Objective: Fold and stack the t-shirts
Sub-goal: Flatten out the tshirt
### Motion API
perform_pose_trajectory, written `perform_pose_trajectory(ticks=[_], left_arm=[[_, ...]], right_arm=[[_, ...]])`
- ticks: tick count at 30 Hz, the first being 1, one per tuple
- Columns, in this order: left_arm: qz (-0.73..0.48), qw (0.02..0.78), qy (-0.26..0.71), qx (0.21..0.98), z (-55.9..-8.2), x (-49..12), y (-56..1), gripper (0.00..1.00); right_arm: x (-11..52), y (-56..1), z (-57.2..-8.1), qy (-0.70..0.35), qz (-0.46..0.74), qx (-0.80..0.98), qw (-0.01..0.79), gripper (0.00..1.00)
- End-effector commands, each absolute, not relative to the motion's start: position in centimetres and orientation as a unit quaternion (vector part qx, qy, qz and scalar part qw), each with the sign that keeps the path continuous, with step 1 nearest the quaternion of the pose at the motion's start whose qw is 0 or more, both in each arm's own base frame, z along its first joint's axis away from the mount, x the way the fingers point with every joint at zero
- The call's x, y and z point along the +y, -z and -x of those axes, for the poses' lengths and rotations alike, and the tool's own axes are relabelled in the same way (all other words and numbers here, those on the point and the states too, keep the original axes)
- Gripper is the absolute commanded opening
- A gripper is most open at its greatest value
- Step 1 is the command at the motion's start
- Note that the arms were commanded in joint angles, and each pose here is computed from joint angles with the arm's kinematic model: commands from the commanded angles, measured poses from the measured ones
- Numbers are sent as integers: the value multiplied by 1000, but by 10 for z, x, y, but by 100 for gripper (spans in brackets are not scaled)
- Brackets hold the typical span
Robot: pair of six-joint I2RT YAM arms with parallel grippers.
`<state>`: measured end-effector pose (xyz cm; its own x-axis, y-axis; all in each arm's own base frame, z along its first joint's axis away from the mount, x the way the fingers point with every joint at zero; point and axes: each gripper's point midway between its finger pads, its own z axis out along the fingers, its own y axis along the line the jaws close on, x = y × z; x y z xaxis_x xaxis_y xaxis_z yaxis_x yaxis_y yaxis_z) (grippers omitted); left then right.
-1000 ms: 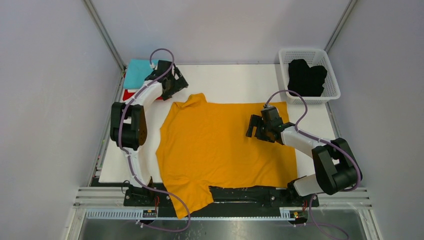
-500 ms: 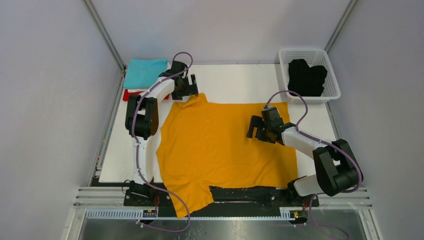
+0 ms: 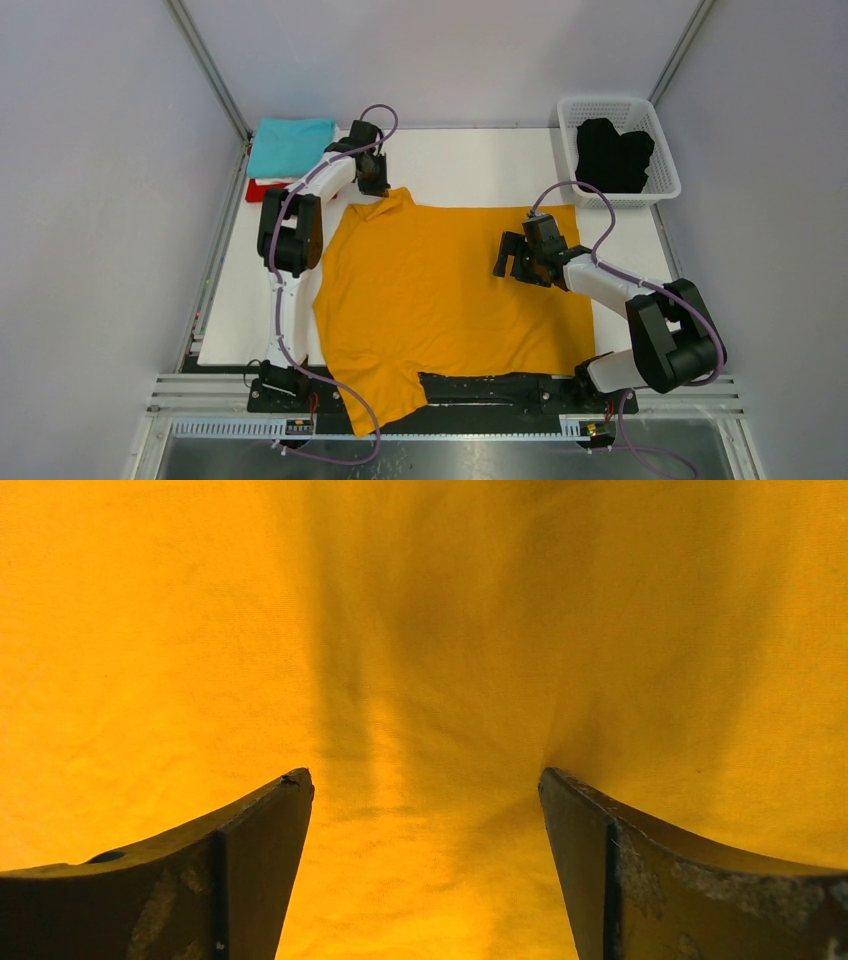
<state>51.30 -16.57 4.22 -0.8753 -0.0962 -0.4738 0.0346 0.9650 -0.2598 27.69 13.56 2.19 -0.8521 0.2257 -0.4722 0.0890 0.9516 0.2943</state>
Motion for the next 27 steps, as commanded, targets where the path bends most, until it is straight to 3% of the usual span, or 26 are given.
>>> perform_pose_trajectory(ticks=[1,6,11,17,21,23,24,27], left_arm=[[-38,316,159,935,-523,-176,-99,0],[-51,328,148,932,-510,-175,-106,0],[-82,372,108,918,-525,-175,-127,0],[-158,430,2,889,-567,-161,-130,0],[-107,488,-107,860,-613,-131,-146,2],[-82,502,-119,853,-626,-128,-161,92],[-72,508,-115,850,-630,-130,-169,99],[-42,531,-99,841,-625,-133,-198,99]], right_arm=[[129,-20,-270,-116,-75,958,253,92],[128,-19,-271,-112,-74,958,253,92],[128,-20,-271,-111,-73,958,255,92],[126,-20,-271,-105,-72,958,255,91],[126,-19,-271,-106,-70,959,253,91],[126,-19,-271,-105,-70,959,252,91],[126,-19,-271,-105,-69,959,252,91],[126,-23,-273,-105,-71,958,258,91]])
